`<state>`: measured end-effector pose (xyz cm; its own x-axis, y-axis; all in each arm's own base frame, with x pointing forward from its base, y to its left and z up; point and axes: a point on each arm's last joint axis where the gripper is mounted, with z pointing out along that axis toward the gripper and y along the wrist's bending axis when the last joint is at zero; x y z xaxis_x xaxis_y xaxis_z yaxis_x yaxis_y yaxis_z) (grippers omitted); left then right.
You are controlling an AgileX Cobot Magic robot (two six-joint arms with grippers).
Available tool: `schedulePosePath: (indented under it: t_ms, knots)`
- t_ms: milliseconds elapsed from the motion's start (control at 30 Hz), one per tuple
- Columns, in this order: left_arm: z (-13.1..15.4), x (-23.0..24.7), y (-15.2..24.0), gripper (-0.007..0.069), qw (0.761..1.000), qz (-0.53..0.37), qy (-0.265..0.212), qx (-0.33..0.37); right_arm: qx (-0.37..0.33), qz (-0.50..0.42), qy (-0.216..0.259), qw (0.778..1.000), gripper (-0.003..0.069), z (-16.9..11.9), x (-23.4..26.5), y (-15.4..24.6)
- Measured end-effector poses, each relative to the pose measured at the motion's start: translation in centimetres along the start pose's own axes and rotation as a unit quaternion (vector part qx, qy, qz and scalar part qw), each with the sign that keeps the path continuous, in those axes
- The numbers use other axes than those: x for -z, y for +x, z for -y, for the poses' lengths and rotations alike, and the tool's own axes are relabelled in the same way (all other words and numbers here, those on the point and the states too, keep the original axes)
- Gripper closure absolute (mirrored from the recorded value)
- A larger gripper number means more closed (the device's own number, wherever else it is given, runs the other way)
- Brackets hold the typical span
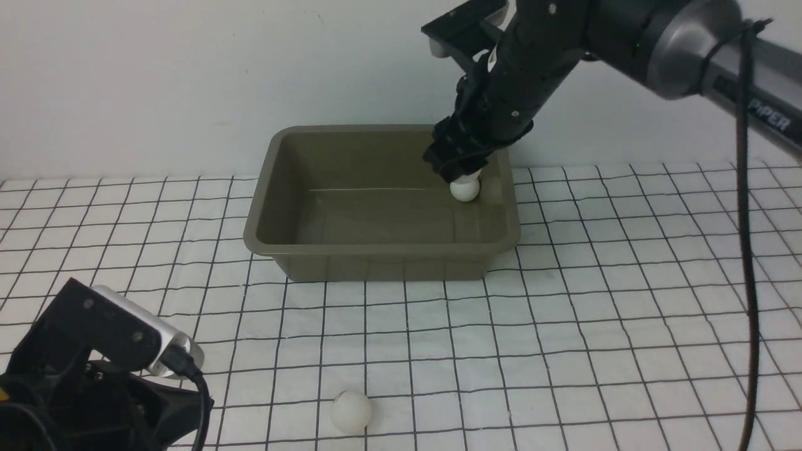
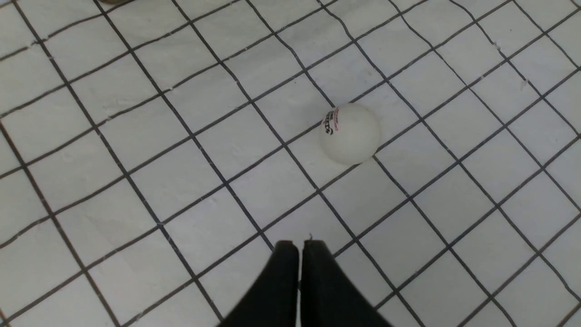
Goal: Put the table tennis balls into the box on the white checkered tablecloth.
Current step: 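Release the ping pong ball into the bin and lift the gripper away, then reach for and grasp a ping pong ball on the table beside the basket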
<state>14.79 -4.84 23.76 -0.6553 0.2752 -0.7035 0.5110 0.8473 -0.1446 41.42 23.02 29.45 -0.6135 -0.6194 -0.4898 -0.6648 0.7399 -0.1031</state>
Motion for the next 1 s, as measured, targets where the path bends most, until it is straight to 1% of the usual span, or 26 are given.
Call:
schedulePosePath:
  t_ms: [267,333,467,600,700,733,767,867,900,967,1000]
  knots:
    - [0.0,0.0,0.0,0.0625,1.0,0.0,0.0,0.0,0.02,-0.026,-0.008,0.999,0.0303,-0.1,-3.1,0.6]
    - [0.0,0.0,0.0,0.0608,1.0,0.0,0.0,0.0,0.02,-0.024,-0.008,0.999,0.0282,-0.1,-3.4,0.6]
    - [0.0,0.0,0.0,0.0561,1.0,0.001,0.0,-0.016,0.02,-0.022,-0.007,1.0,0.0202,-0.1,-3.5,0.5]
    - [0.1,0.0,-0.2,0.0495,0.999,0.011,0.007,-0.034,0.019,-0.022,-0.009,1.0,0.0174,-0.1,-3.4,0.5]
    - [0.3,0.0,-0.6,0.042,0.998,0.033,0.016,-0.046,0.018,-0.031,-0.014,0.999,0.0172,-0.2,-2.1,0.6]
    - [0.4,0.0,-0.8,0.039,0.998,0.046,0.019,-0.049,0.019,-0.029,-0.014,0.999,0.0172,-0.2,-1.2,0.6]
    - [0.4,0.0,-1.1,0.0344,0.997,0.059,0.023,-0.047,0.019,-0.026,-0.012,0.999,0.0172,-0.2,-0.4,0.5]
    - [0.5,-0.4,-1.6,0.0245,0.994,0.084,0.037,-0.055,0.022,0.0,-0.002,1.0,0.0172,-0.2,3.5,0.1]
    - [0.4,-0.7,-1.8,0.0199,0.994,0.087,0.043,-0.049,0.022,0.01,0.0,1.0,0.0172,-0.2,4.8,0.0]
    - [0.1,-1.4,-1.8,0.0158,0.995,0.082,0.048,-0.041,0.023,0.041,0.009,0.999,0.0172,-0.3,8.5,0.1]
    - [0.0,-1.6,-1.8,0.0148,0.995,0.079,0.048,-0.04,0.023,0.05,0.012,0.998,0.0172,-0.3,9.5,0.1]
